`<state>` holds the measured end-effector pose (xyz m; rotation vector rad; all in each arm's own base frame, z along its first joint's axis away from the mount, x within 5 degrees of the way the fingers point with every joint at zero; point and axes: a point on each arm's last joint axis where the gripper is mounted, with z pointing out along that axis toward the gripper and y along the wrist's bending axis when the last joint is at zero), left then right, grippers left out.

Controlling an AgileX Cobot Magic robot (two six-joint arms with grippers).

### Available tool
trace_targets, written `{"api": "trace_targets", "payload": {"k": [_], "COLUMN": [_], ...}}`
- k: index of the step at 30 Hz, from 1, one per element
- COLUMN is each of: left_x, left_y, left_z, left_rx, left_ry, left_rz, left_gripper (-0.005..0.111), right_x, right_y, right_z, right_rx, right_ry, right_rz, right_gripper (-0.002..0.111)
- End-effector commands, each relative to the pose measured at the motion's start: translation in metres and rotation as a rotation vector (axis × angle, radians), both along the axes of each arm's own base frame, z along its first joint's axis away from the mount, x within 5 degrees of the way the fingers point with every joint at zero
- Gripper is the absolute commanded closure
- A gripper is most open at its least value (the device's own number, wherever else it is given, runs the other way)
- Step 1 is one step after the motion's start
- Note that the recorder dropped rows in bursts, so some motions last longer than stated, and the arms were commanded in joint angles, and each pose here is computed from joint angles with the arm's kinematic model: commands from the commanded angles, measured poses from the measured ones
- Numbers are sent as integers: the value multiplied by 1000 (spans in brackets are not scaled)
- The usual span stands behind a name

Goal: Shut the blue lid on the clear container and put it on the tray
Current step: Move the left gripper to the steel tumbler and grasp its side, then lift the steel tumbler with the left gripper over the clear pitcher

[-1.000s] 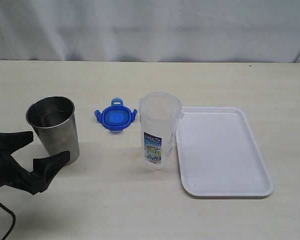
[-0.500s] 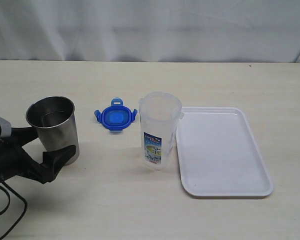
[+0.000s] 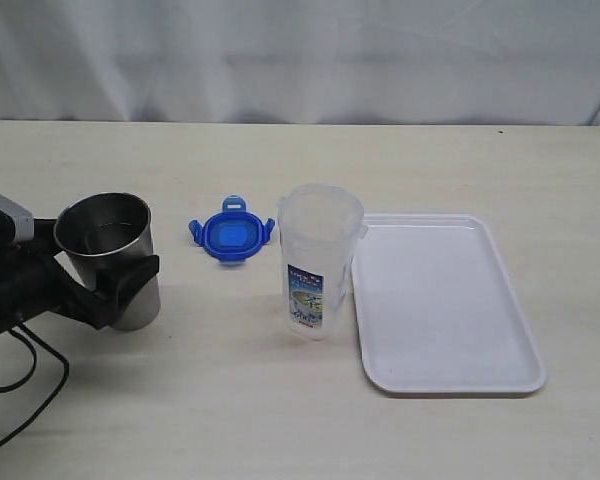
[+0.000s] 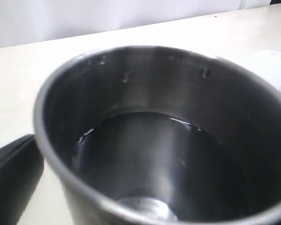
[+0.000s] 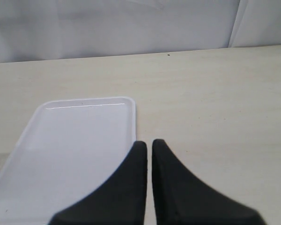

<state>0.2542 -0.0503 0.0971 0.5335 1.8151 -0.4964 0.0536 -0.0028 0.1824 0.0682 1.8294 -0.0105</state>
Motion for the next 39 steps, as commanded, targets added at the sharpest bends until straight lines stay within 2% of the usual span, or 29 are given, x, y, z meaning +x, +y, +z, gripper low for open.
{"api": "trace_targets", "payload": {"k": [1,7,39], "left_x": [3,3,8], "left_y": [-1,-7,-6], "left_z": [2,-8,-7], "left_rx": [-8,-18,-18], "left_ry": [-17,21,10], "left_rz": [-3,-17,0], "left_gripper": [5,5,6], "right_x": [0,0,0], "right_y": [0,0,0], "right_z": [0,0,0], "right_rx": [-2,-2,-2], "right_ry": [-6,-6,-6], "right_rz": [1,1,1], "right_gripper": [104,104,104]}}
